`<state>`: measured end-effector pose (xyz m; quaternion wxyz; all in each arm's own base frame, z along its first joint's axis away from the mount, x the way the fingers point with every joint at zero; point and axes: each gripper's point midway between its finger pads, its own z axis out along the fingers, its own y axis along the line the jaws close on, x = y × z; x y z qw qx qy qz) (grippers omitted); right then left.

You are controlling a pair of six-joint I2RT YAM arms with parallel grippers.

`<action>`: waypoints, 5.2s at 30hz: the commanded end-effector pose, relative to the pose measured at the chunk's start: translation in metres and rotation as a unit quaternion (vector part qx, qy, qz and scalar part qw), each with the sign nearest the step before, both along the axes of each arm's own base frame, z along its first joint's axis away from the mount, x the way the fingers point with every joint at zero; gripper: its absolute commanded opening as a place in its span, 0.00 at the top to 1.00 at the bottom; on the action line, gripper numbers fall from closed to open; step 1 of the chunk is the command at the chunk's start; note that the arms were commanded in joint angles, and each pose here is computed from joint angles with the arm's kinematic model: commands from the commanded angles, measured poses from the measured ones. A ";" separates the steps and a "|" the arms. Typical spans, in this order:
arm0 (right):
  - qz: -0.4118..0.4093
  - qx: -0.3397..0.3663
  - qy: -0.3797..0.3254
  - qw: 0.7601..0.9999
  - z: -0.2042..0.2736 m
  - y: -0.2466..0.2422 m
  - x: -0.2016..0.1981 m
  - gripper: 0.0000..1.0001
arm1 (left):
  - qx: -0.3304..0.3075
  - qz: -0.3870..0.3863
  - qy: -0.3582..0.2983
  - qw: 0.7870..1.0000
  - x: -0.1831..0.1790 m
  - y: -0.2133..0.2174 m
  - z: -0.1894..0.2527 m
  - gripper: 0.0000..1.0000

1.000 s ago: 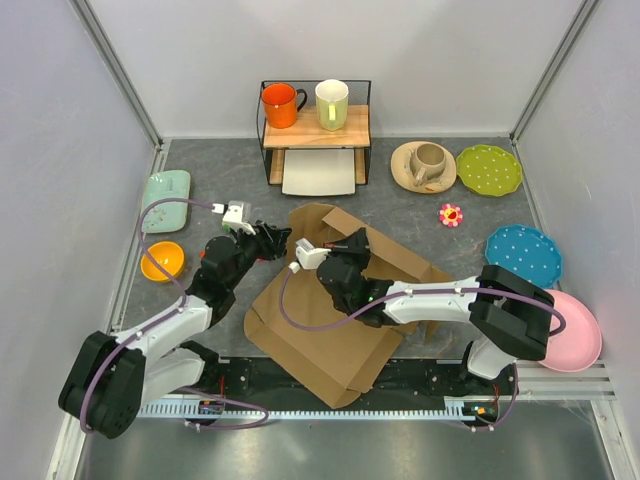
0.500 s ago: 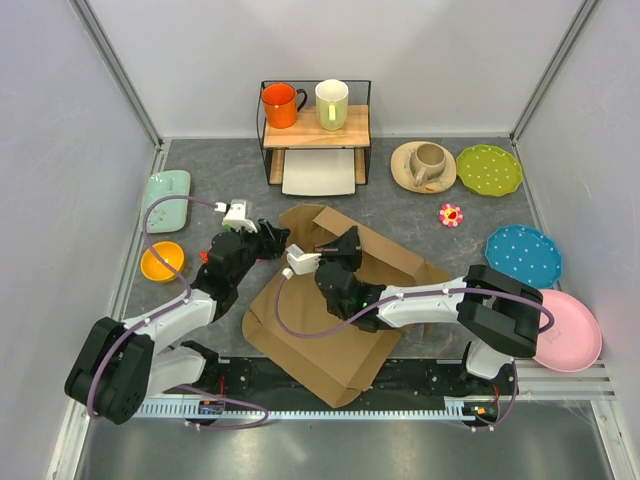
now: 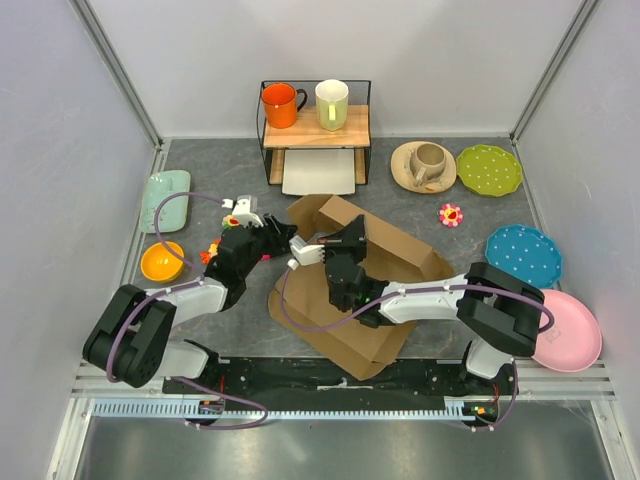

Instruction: Fold the paper box

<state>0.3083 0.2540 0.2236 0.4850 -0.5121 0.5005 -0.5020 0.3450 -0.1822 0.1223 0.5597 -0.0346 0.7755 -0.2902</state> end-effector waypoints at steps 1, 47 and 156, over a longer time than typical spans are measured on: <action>-0.038 0.036 -0.016 0.999 0.002 -0.016 -0.001 1.00 | -0.056 -0.011 -0.057 0.997 0.015 -0.013 0.046 0.43; -0.075 0.177 0.057 0.980 -0.042 -0.041 -0.024 1.00 | 0.031 -0.166 -0.082 0.982 0.022 -0.080 0.004 0.43; -0.049 0.116 0.030 0.992 -0.044 -0.032 -0.035 1.00 | -0.141 -0.283 0.098 0.944 -0.071 -0.121 0.034 0.92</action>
